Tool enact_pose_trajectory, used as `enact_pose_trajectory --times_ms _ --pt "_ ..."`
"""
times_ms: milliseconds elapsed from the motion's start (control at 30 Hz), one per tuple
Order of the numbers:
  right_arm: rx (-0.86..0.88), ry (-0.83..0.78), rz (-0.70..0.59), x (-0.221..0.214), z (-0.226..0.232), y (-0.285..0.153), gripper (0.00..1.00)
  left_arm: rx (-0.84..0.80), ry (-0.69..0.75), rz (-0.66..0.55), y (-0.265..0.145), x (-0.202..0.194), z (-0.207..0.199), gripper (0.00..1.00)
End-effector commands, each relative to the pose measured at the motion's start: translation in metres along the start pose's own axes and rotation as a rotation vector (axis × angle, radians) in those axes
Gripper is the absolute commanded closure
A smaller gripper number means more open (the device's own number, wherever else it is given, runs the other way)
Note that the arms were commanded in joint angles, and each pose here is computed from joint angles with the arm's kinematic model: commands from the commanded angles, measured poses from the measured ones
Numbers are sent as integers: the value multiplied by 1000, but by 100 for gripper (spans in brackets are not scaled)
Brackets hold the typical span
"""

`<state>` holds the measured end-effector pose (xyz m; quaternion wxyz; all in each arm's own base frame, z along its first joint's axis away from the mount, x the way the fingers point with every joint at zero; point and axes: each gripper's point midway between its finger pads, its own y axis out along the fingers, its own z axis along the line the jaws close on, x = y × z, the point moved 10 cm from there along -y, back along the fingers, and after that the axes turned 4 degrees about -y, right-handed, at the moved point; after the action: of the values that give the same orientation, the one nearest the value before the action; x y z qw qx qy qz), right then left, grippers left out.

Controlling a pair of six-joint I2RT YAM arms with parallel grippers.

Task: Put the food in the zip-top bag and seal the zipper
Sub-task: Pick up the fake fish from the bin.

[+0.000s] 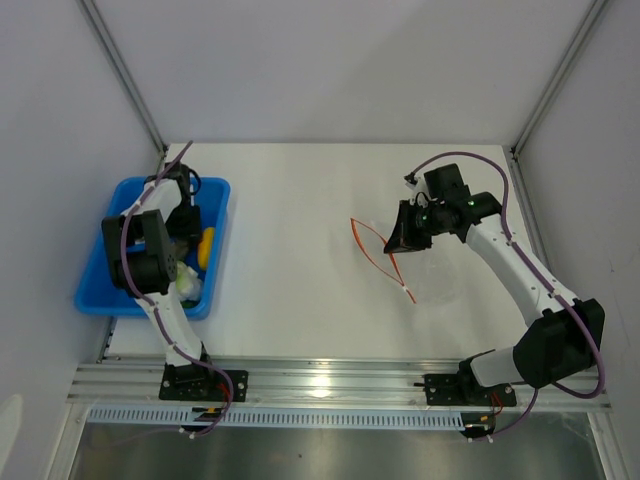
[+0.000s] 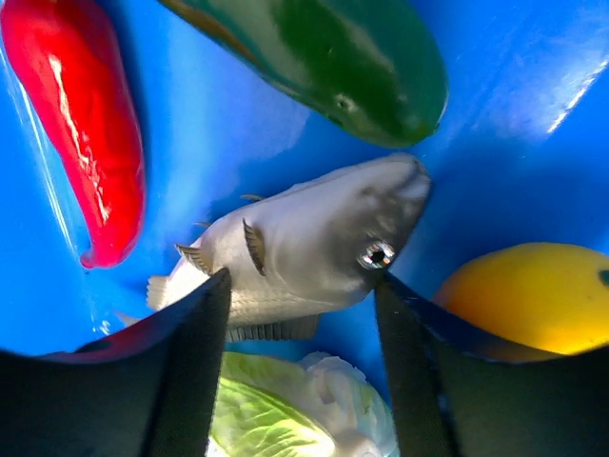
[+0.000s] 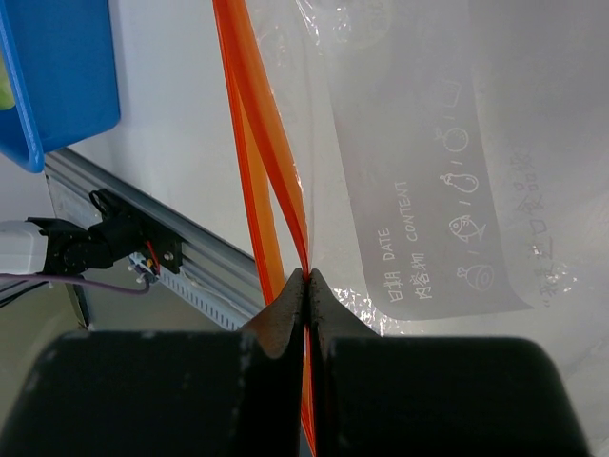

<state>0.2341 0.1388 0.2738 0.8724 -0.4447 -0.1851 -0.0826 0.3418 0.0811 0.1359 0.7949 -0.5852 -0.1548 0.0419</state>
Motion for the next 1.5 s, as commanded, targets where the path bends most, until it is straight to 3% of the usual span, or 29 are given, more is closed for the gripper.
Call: enact_pose_trajectory --times_ms 0,133,200,367,467,567,600,633,667,700,733,833,933,1233,1367,1467 --pt "33 -31 -36 3 4 -5 100 -94 12 -34 -3 12 -12 40" --pt "30 -29 -41 5 4 -6 100 -100 5 -29 -4 16 -12 60" --pt "26 -29 -46 6 5 -7 100 -93 -3 -23 -6 13 -11 77" --pt "26 -23 -50 6 5 -8 100 -80 -42 -68 -17 12 -7 99" --pt "26 -24 -55 6 6 -9 100 -75 -59 -84 -25 7 -4 100" --pt "32 -23 -60 6 8 -10 100 -63 -63 -102 -28 3 -2 99" --pt "33 -23 -63 6 8 -10 100 -54 -60 -91 -27 2 -2 94" --pt "34 -21 -65 6 8 -11 100 -34 -60 -80 -24 1 -1 84" --pt "35 -21 -62 6 8 -10 100 -24 -61 -69 -22 0 -1 59" --pt "36 -22 -61 5 8 -10 100 -15 -69 -57 -21 -1 -2 49" --pt "35 -20 -63 5 8 -11 100 -6 -70 -42 -18 -1 -2 34" --pt "40 -19 -61 4 7 -10 100 24 -65 -2 -12 2 -2 20" --pt "44 -20 -62 4 8 -10 100 49 -51 27 -6 3 -2 14" --pt "60 -7 -39 1 5 -4 100 95 -8 66 11 3 -3 14" --pt "63 -5 -23 0 4 -1 100 98 -16 75 16 1 -1 21" --pt "68 -2 -22 1 4 0 100 107 -15 89 21 -2 0 35"
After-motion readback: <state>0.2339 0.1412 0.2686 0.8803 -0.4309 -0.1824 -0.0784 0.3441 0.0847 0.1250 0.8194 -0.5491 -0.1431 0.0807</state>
